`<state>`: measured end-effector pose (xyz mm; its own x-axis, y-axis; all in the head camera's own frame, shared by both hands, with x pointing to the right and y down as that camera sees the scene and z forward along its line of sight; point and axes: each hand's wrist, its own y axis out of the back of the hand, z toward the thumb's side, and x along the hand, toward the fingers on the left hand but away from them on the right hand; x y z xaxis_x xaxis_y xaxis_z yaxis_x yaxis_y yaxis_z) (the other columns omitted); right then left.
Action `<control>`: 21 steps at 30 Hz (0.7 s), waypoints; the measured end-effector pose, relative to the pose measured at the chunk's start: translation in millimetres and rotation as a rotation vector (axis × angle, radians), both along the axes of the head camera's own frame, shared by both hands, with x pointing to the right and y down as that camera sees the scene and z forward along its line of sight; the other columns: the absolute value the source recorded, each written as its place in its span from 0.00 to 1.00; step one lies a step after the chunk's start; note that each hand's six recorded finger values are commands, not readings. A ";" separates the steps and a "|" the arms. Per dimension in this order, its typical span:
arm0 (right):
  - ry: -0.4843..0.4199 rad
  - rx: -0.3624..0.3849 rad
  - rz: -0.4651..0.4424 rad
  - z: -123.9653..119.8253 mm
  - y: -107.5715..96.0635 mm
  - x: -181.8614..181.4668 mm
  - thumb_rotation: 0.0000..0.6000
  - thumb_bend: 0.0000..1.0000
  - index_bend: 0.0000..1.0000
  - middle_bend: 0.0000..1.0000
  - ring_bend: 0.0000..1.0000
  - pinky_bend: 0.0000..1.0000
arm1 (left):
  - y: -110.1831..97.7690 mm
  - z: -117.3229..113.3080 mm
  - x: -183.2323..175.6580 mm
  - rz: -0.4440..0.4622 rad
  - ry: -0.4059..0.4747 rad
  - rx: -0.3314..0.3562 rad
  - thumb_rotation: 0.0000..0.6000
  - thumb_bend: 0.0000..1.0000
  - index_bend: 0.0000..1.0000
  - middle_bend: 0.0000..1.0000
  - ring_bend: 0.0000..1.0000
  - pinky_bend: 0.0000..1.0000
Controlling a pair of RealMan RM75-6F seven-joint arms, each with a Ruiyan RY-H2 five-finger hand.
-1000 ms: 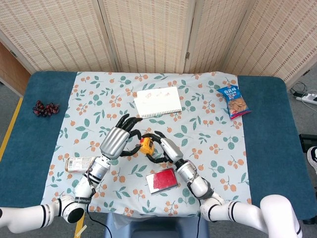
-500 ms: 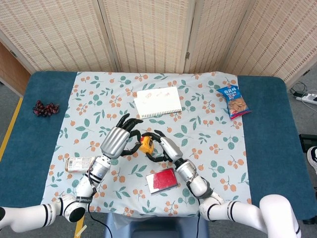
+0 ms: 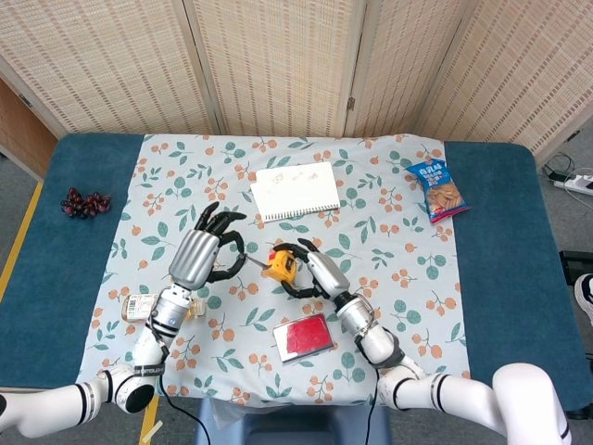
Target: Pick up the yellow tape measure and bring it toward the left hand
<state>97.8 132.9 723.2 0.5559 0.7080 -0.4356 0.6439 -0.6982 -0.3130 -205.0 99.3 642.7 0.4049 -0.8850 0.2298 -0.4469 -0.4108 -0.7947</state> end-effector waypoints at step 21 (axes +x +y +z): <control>0.241 0.029 0.039 -10.3 8.4 113.8 1.00 0.46 0.52 0.42 0.33 0.02 | -25.7 6.5 -123.8 -0.353 0.118 0.021 1.00 0.73 0.58 0.27 0.22 0.00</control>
